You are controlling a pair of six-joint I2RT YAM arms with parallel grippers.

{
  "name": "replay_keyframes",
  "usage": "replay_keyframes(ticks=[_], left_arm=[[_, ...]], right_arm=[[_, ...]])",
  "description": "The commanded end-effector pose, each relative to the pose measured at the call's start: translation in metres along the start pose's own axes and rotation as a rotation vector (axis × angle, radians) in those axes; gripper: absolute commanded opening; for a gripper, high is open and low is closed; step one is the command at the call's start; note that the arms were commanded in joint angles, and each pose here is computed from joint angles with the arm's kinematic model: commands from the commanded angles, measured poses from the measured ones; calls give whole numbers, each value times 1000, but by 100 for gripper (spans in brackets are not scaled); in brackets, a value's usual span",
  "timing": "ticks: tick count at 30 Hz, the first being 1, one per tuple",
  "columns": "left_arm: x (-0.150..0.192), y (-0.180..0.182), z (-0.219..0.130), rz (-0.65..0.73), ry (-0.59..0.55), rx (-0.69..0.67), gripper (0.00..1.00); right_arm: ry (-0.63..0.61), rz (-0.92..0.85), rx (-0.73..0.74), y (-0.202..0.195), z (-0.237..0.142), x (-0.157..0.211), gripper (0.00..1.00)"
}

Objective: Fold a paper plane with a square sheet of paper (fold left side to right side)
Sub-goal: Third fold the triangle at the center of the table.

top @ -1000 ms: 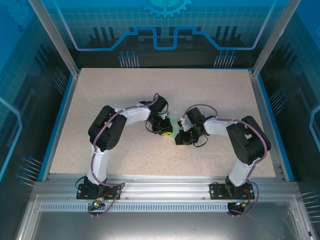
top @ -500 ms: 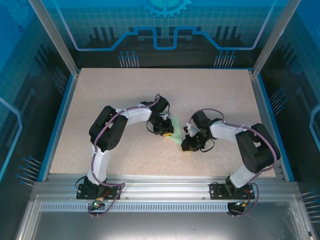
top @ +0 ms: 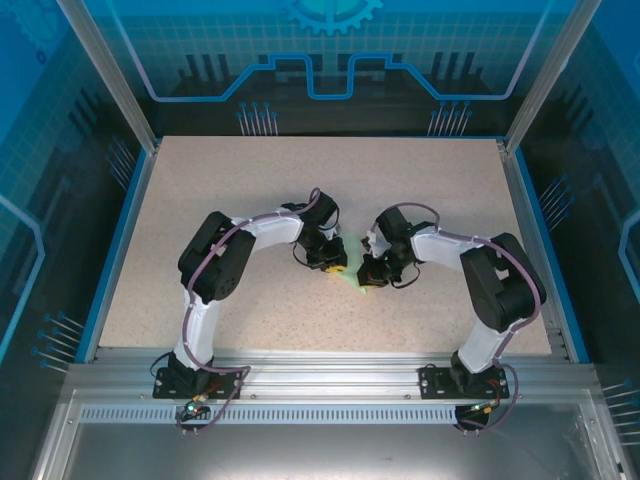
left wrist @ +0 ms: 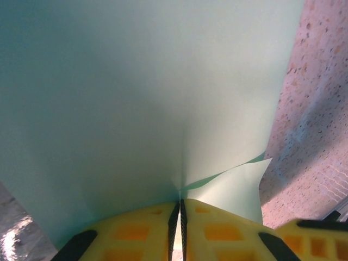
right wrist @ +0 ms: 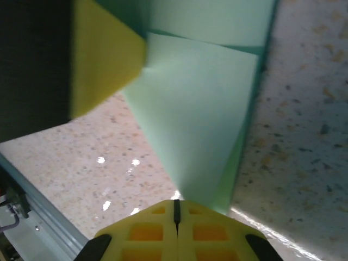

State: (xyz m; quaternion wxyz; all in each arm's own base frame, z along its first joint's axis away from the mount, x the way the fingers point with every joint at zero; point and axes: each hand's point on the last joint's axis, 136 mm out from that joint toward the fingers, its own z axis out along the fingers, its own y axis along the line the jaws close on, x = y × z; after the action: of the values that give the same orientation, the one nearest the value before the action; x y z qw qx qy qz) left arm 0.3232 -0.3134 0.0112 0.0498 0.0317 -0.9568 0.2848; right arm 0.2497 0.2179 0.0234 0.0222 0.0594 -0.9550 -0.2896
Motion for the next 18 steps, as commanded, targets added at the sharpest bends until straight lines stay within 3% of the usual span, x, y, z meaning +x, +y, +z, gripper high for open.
replay_keyframes(ticks=[1,11,18], left_arm=[[5,42,17,-55,18,-144,16],[0,16,-12,3,-40,-102,22],[13,-10,-48,54,-103,-22,26]], right_arm=[[32,36,39,-13,10,10,4],[105,101,192,-57,26,36,2],[102,104,214,-61,26,36,0]])
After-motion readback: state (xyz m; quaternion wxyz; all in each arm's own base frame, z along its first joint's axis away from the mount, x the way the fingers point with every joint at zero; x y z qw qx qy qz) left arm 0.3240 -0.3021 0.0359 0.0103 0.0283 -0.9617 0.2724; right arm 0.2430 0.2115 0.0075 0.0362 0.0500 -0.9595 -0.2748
